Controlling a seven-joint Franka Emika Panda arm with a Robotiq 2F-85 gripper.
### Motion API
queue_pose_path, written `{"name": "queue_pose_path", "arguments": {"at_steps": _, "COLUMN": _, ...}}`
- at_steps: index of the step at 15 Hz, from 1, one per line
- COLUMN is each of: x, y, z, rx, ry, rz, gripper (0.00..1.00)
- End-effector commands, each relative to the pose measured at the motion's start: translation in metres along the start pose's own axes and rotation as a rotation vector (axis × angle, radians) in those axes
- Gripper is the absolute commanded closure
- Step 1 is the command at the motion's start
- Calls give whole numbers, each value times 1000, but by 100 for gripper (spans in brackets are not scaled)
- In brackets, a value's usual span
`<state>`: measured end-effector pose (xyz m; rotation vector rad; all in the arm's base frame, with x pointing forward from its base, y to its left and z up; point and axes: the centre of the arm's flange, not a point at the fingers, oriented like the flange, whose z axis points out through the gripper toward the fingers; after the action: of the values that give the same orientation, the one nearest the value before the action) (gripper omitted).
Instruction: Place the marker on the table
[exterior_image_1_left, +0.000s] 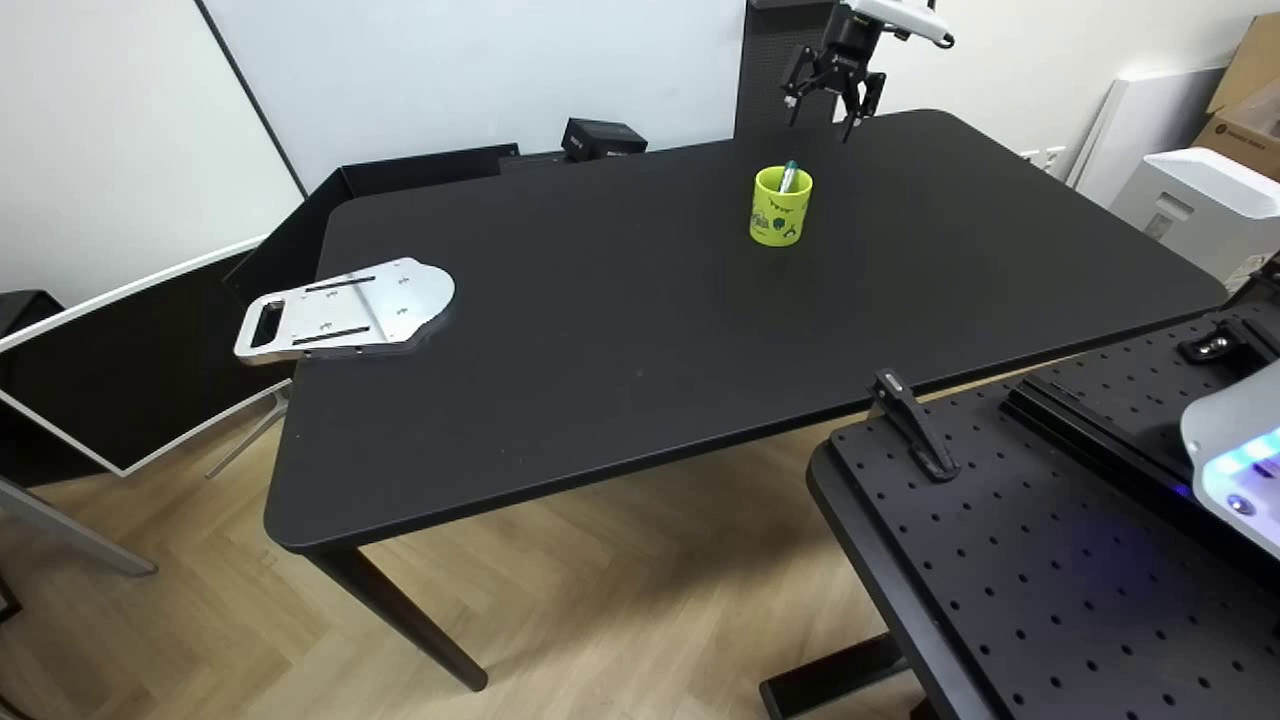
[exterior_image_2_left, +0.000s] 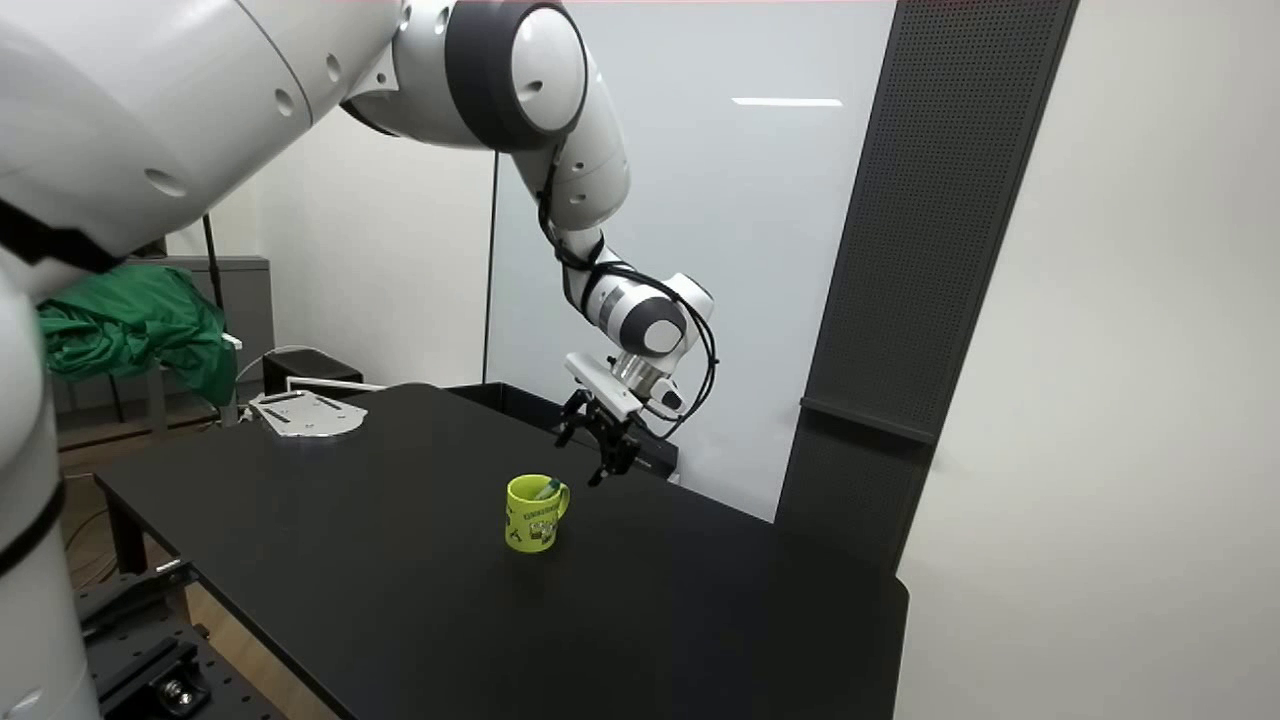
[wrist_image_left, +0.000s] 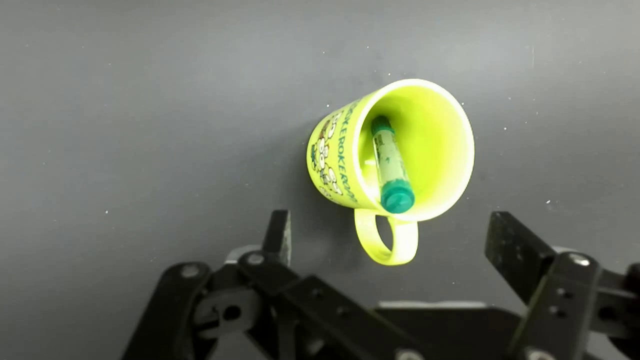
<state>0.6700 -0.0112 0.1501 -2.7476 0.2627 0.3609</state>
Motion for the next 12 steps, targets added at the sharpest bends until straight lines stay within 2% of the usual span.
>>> {"name": "queue_pose_path", "arguments": {"at_steps": 1, "x": 0, "y": -5, "z": 7, "rx": -4, "ry": -5, "rz": -7, "gripper": 0}}
{"name": "queue_pose_path", "arguments": {"at_steps": 11, "x": 1, "y": -14, "z": 33, "rx": -17, "ry": -27, "rz": -19, "gripper": 0}}
{"name": "queue_pose_path", "arguments": {"at_steps": 12, "x": 1, "y": -14, "z": 35, "rx": -17, "ry": -29, "rz": -20, "gripper": 7}}
